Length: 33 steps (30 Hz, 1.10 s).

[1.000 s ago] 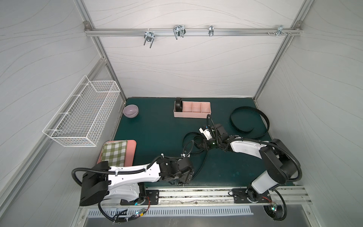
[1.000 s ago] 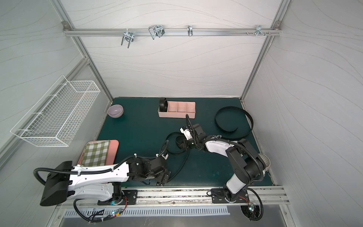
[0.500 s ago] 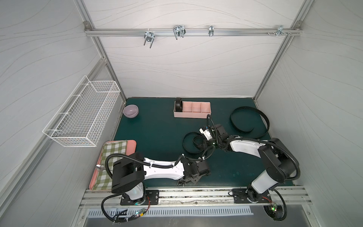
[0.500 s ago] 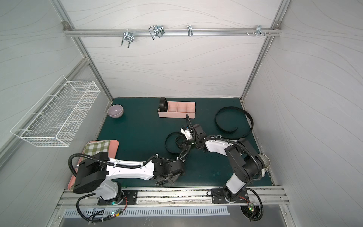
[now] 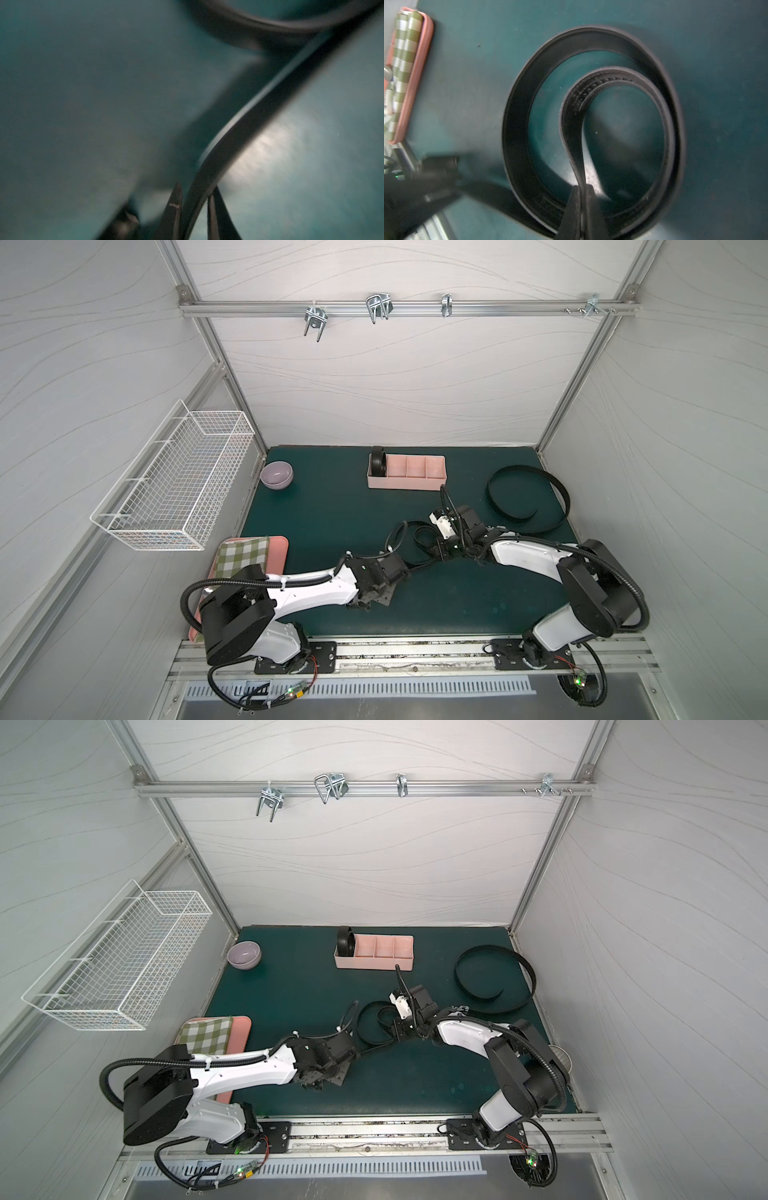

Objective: Place the belts into the storage roll
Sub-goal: Roll the belt at the center of the board.

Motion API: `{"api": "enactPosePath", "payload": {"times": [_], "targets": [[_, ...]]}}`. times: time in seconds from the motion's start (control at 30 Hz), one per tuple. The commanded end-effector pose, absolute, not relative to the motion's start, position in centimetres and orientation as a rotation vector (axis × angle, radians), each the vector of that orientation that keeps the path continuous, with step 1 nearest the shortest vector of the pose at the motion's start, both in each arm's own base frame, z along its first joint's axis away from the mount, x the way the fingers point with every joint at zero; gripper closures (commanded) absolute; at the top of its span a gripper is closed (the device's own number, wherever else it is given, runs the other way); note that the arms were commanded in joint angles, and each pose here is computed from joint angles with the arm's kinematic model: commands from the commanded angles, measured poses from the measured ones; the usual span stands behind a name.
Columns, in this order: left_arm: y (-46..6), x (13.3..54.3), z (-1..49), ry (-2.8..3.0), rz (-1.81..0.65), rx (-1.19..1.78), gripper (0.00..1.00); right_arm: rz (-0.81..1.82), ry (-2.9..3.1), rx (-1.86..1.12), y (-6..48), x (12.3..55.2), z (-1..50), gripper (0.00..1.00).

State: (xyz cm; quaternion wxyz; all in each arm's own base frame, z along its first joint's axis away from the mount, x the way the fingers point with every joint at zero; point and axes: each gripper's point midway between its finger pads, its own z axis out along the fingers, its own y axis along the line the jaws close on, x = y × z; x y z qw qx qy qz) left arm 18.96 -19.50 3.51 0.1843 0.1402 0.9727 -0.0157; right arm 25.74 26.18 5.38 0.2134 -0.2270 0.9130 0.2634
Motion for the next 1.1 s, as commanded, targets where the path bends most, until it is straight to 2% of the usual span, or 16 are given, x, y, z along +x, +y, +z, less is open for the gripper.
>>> {"api": "enactPosePath", "payload": {"times": [0.0,0.07,0.23,0.5,0.6,0.7,0.73,0.9,1.07], "targets": [[-17.4,20.6,4.1,2.773,-0.058,0.186,0.82,0.577,2.637,-0.685,24.2,23.0,3.5,1.0],[-16.2,21.9,3.7,2.805,-0.076,0.068,0.78,0.593,2.631,-0.748,24.9,21.9,3.4,1.0],[-14.6,25.6,2.8,2.856,-0.15,-0.134,0.76,0.708,2.612,-0.858,26.9,19.0,3.3,1.0],[-12.9,32.0,3.9,2.84,-0.09,-0.17,0.68,0.883,2.499,-1.016,30.0,14.9,4.0,1.0],[-13.4,33.6,4.4,2.826,-0.082,-0.13,0.48,0.911,2.483,-1.021,30.1,14.4,3.7,1.0],[-13.7,34.4,4.6,2.835,-0.068,-0.096,0.18,0.912,2.491,-1.009,29.8,14.2,3.3,1.0],[-13.7,34.5,4.7,2.832,-0.053,-0.087,0.04,0.908,2.494,-1.008,29.8,14.2,3.3,1.0],[-12.4,34.9,6.9,2.767,0.099,-0.06,0.01,0.895,2.5,-1.003,29.7,14.3,3.0,1.0],[-11.6,35.7,12.0,2.574,0.388,0.045,0.01,0.882,2.517,-0.982,29.6,14.5,2.4,1.0]]}}
